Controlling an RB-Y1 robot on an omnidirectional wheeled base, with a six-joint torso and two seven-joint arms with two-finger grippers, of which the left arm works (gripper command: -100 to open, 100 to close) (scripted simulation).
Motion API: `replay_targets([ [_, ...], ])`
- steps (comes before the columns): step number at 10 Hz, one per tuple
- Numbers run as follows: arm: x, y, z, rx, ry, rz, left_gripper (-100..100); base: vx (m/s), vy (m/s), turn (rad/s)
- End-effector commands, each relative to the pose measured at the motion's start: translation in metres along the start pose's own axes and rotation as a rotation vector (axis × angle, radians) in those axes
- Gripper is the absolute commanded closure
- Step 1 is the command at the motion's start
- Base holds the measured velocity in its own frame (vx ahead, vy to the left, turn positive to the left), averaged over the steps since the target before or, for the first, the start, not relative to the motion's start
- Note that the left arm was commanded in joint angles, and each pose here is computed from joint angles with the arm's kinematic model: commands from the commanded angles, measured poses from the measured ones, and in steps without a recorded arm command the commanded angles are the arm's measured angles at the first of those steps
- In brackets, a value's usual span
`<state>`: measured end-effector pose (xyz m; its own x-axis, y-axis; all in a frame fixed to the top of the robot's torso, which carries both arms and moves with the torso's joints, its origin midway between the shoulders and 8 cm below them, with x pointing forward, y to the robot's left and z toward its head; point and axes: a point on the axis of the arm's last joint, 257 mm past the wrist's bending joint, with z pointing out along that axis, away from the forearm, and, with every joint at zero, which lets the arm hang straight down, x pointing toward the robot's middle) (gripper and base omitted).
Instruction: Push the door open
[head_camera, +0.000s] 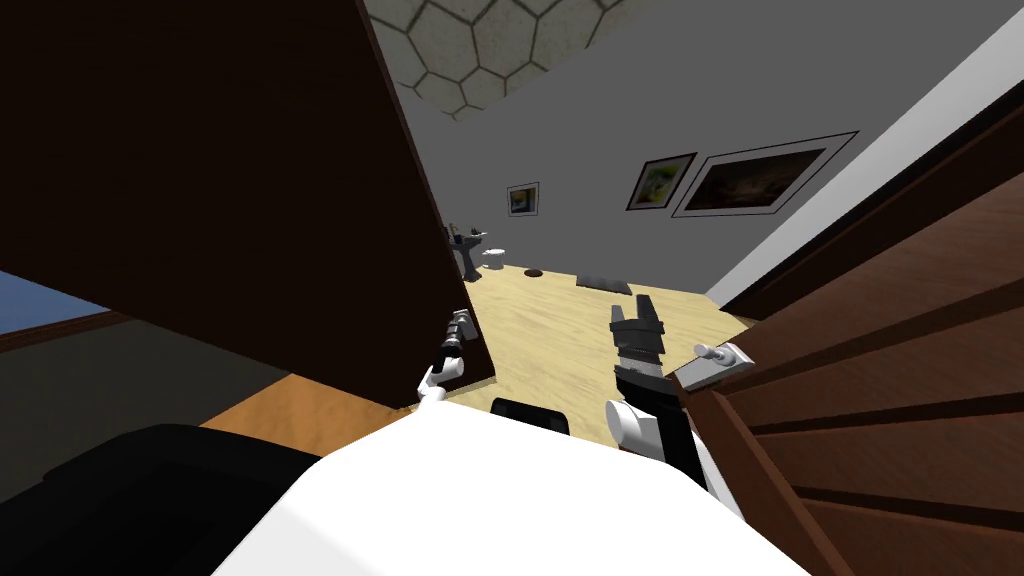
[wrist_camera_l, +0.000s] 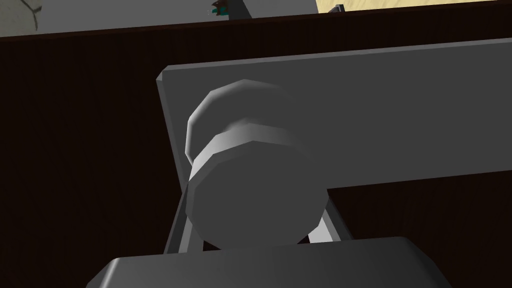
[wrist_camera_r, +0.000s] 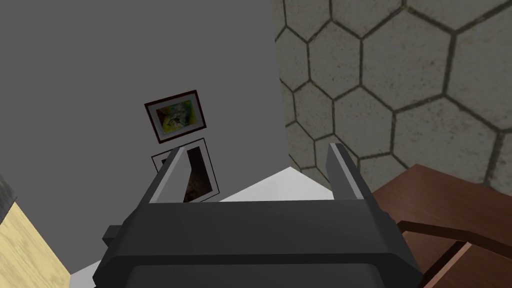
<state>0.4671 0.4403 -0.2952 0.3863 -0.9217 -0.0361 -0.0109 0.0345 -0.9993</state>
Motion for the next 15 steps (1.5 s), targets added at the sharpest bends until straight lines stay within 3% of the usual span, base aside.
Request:
replay_targets([
  [1, -0.023, -0.008, -0.0004, 0.016, -0.040, 0.008, 100, 0.157, -0.023, -0.026],
  [6, -0.069, -0.008, -0.0095, 0.016, -0.133, 0.006, 100, 0.141, -0.024, -0.028],
  [11, -0.123, -0.005, -0.0291, 0.010, -0.256, -0.006, 100, 0.184, -0.003, -0.029],
  [12, -0.110, -0.005, -0.0272, 0.007, -0.230, 0.007, -100, -0.017, -0.079, 0.093],
  [15, -0.099, -0.005, -0.0302, 0.008, -0.222, 0.003, -100, -0.167, -0.121, 0.045],
])
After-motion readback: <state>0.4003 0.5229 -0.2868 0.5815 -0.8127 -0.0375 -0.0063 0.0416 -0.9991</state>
